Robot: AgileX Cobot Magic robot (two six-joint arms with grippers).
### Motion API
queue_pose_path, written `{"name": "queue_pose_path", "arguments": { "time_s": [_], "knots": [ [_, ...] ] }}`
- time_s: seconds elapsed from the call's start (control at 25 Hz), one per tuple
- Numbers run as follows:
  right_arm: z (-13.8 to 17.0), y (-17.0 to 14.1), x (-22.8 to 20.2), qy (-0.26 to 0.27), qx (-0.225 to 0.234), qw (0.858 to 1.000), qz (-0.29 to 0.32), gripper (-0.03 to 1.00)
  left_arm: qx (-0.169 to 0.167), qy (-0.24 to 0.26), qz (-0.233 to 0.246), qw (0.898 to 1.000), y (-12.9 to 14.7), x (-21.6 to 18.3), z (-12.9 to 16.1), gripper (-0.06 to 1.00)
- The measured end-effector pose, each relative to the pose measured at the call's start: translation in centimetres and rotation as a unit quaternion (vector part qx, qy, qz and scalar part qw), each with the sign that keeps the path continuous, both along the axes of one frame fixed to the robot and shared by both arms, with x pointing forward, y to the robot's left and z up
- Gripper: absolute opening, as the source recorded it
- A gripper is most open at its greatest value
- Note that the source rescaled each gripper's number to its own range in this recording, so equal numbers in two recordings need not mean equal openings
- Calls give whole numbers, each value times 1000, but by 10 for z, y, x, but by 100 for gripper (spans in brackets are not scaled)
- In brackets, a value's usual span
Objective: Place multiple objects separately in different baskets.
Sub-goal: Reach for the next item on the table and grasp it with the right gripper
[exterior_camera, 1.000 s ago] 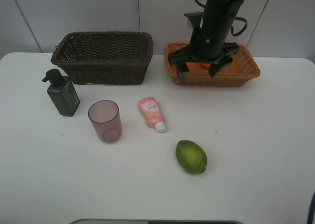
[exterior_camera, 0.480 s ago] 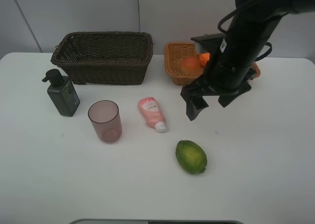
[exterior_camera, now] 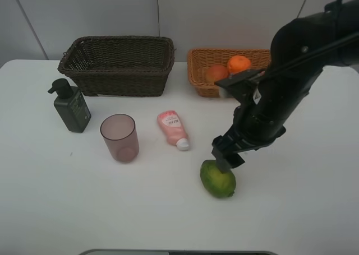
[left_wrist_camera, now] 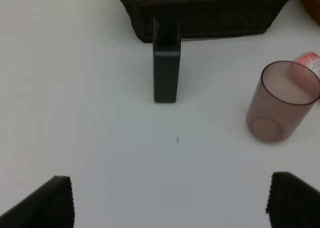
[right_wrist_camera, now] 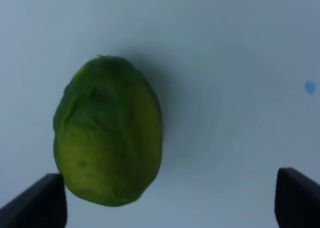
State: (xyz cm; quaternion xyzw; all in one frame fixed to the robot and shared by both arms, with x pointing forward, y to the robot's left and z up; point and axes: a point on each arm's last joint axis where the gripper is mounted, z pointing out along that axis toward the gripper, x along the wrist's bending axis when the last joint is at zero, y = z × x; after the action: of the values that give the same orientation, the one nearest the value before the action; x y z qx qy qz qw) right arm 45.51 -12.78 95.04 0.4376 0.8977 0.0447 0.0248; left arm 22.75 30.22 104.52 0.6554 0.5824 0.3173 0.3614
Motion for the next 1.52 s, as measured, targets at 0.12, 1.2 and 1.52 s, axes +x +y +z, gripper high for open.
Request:
{"name": "queue_pose_path", "arguments": {
  "time_s": [0.12,1.2,1.52],
  "knots": [
    [-3,4,-6,-5,4,1000,13,77,0,0,0,1000,0,0,0,99],
    [-33,34,-11,-8,28,998,-60,77,0,0,0,1000,0,0,0,99],
    [-38,35,-11,-4,24,998,-61,77,0,0,0,1000,0,0,0,99]
  ]
}}
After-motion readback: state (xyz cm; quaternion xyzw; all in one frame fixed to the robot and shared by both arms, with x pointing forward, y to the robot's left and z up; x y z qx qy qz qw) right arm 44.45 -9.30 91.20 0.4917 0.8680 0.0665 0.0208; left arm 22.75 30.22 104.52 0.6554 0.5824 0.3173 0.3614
